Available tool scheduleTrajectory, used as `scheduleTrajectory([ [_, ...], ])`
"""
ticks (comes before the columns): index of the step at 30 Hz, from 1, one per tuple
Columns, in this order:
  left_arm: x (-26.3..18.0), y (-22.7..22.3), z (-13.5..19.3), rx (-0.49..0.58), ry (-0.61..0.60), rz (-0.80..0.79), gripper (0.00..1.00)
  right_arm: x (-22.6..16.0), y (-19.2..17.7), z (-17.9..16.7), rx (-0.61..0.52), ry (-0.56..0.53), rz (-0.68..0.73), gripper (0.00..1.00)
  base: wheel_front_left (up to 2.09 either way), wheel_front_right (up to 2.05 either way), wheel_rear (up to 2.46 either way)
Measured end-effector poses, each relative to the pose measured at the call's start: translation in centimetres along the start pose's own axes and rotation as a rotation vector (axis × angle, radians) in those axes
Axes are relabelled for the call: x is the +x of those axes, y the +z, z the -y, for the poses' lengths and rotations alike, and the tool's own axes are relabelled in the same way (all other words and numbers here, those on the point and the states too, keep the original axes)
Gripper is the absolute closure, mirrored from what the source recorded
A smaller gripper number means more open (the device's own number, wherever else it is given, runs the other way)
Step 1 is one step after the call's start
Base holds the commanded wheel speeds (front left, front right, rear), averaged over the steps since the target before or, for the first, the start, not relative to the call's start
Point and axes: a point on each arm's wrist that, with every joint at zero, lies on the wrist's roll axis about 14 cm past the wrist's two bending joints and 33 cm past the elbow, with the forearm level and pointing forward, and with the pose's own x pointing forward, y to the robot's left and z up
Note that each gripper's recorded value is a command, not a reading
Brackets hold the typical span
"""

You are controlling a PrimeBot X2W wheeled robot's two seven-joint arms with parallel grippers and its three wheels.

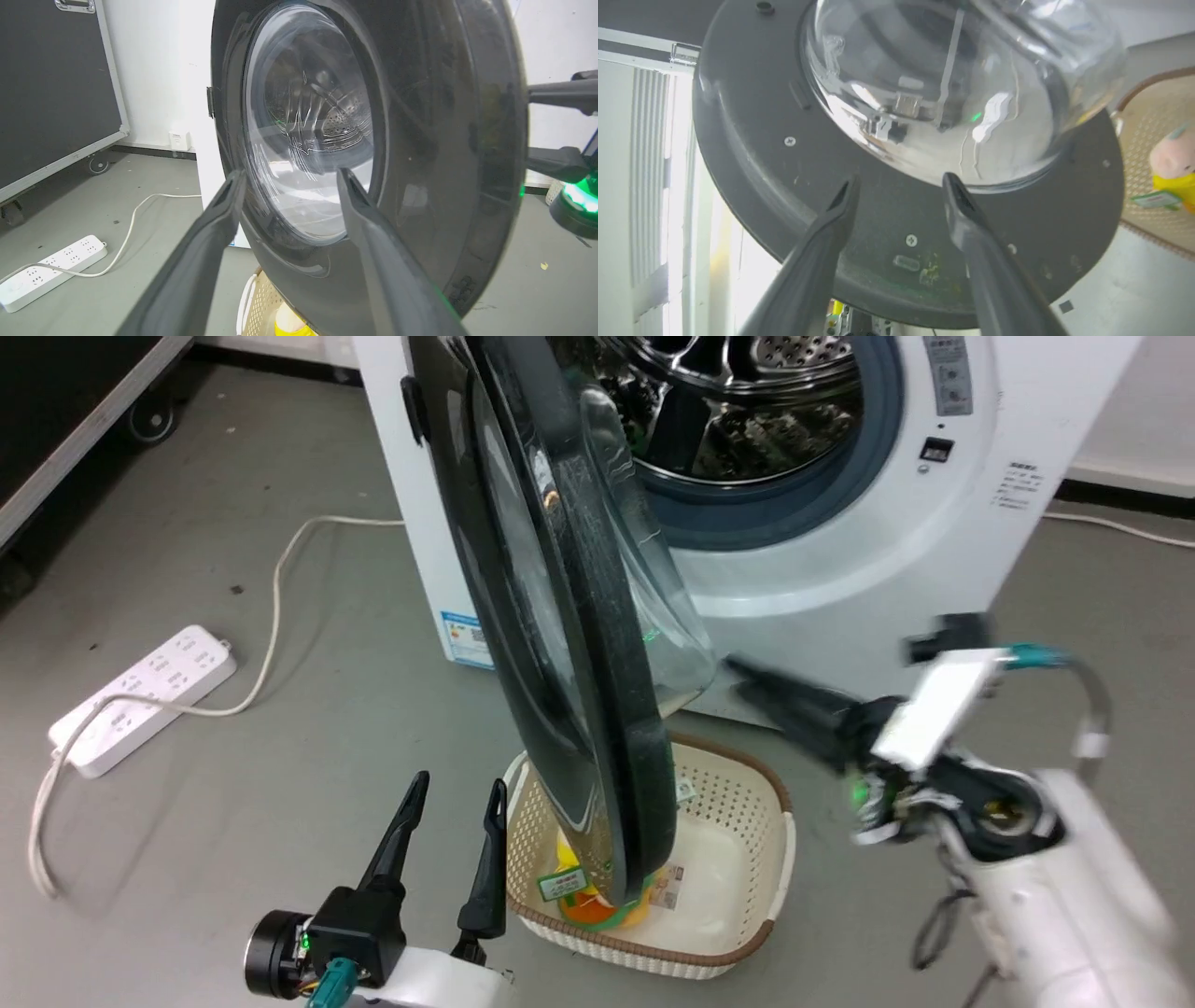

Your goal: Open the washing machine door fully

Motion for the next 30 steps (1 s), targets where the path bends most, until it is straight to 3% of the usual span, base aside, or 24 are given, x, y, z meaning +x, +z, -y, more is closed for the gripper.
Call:
scheduleTrajectory([
  [4, 0.1, 0.2, 0.5, -0.015, -0.014, 0.007, 0.0, -4.3, 5.5, -0.4, -0.171, -0.056, 0.295, 0.0, 0.0, 0.0, 0.0],
  [9, 0.3, 0.5, 0.7, -0.033, -0.023, 0.018, 0.0, -11.1, 9.9, -3.1, -0.604, -0.156, 0.651, 0.0, 0.0, 0.0, 0.0],
  [15, 0.5, 1.0, 1.1, -0.04, -0.047, 0.036, 0.0, -18.0, 9.4, -4.1, -1.047, -0.284, 0.858, 0.0, 0.0, 0.0, 0.0],
  [19, 0.4, 0.7, 1.7, -0.051, -0.074, 0.028, 0.0, -21.2, 8.1, -3.6, -1.244, -0.392, 0.902, 0.0, 0.0, 0.0, 0.0],
  [20, 0.4, 0.4, 2.3, -0.063, -0.101, 0.018, 0.0, -22.9, 6.7, -2.7, -1.324, -0.481, 0.916, 0.0, 0.0, 0.0, 0.0],
  [25, 0.3, -0.6, 2.9, -0.074, -0.128, -0.013, 0.0, -24.0, 2.6, 0.5, -1.302, -0.627, 0.92, 0.0, 0.0, 0.0, 0.0],
  [30, 0.1, -1.3, 3.0, -0.065, -0.132, -0.036, 0.0, -23.8, 1.3, 1.6, -1.278, -0.662, 0.901, 0.0, 0.0, 0.0, 0.0],
])
